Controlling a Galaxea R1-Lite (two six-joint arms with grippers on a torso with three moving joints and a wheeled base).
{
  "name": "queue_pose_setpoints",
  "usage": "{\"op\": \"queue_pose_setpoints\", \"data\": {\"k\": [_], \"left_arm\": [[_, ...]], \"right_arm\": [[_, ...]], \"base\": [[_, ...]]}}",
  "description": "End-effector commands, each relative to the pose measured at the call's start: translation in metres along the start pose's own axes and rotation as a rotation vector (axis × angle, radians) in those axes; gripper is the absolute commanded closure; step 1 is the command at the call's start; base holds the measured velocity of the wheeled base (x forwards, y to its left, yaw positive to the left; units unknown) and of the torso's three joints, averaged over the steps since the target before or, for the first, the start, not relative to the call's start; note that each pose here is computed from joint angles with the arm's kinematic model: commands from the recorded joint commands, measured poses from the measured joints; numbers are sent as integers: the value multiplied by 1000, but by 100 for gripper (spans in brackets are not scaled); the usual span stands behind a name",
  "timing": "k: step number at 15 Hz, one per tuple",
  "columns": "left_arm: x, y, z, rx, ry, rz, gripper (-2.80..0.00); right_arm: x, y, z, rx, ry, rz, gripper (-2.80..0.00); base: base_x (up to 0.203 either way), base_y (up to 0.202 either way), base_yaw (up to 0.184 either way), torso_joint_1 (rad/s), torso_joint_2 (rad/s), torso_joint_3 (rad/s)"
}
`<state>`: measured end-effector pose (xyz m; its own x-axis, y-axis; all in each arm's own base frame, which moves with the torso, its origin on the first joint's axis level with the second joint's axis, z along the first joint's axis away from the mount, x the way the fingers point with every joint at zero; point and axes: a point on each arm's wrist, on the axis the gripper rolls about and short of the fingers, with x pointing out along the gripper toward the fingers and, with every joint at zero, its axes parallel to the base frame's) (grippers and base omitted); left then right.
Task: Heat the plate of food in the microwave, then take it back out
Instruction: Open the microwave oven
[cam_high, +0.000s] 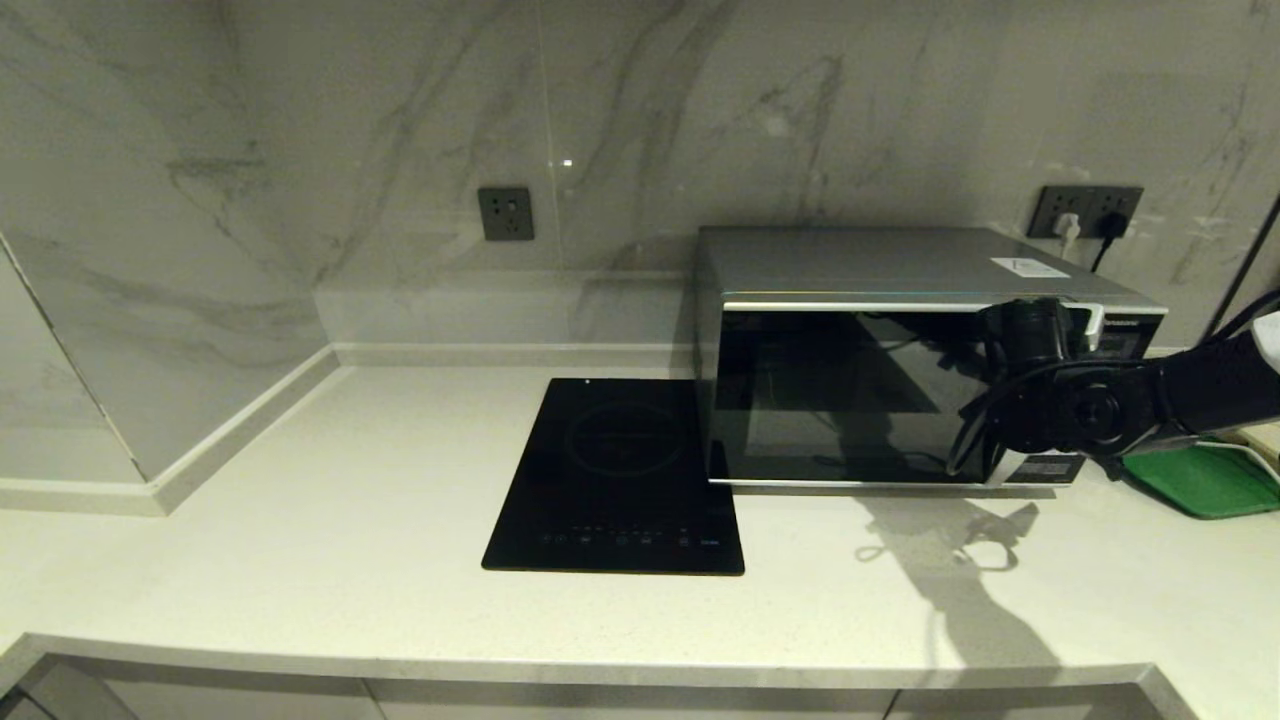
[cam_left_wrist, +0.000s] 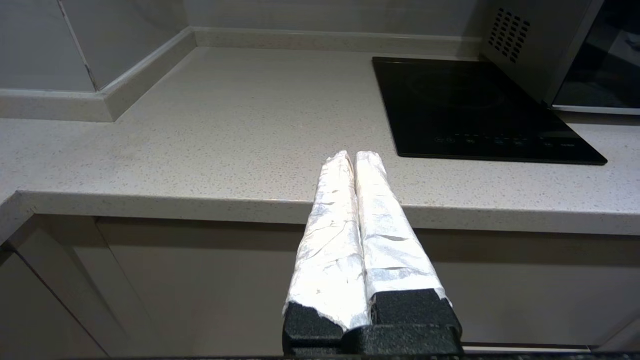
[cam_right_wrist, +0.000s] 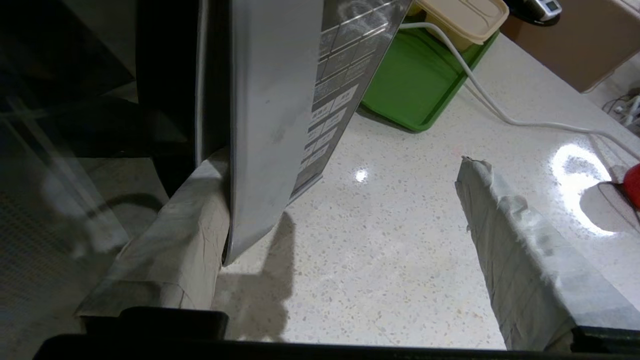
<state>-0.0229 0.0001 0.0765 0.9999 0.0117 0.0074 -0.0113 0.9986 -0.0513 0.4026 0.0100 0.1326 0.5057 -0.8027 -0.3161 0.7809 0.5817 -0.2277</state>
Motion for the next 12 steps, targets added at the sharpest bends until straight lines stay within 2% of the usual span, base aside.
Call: {"op": "queue_pose_setpoints", "data": {"k": [1,5,8,12], "left_arm": [[0,0,0,-1,-2,1,0],[0,0,0,-1,-1,1,0],[0,0,0,-1,-2,0,0],[0,0,0,-1,-2,0,0]], "right_arm": [[-4,-6,3,30,-6,-12,-280],[-24,-30,-3,55,6,1,-280],[-37,-27,-5,38,15,71,-280],[-58,-12,-21,-44,66,233,-280]], "base": [[0,0,0,0,0,0],[0,0,0,0,0,0],[0,0,0,0,0,0],[0,0,0,0,0,0]]}}
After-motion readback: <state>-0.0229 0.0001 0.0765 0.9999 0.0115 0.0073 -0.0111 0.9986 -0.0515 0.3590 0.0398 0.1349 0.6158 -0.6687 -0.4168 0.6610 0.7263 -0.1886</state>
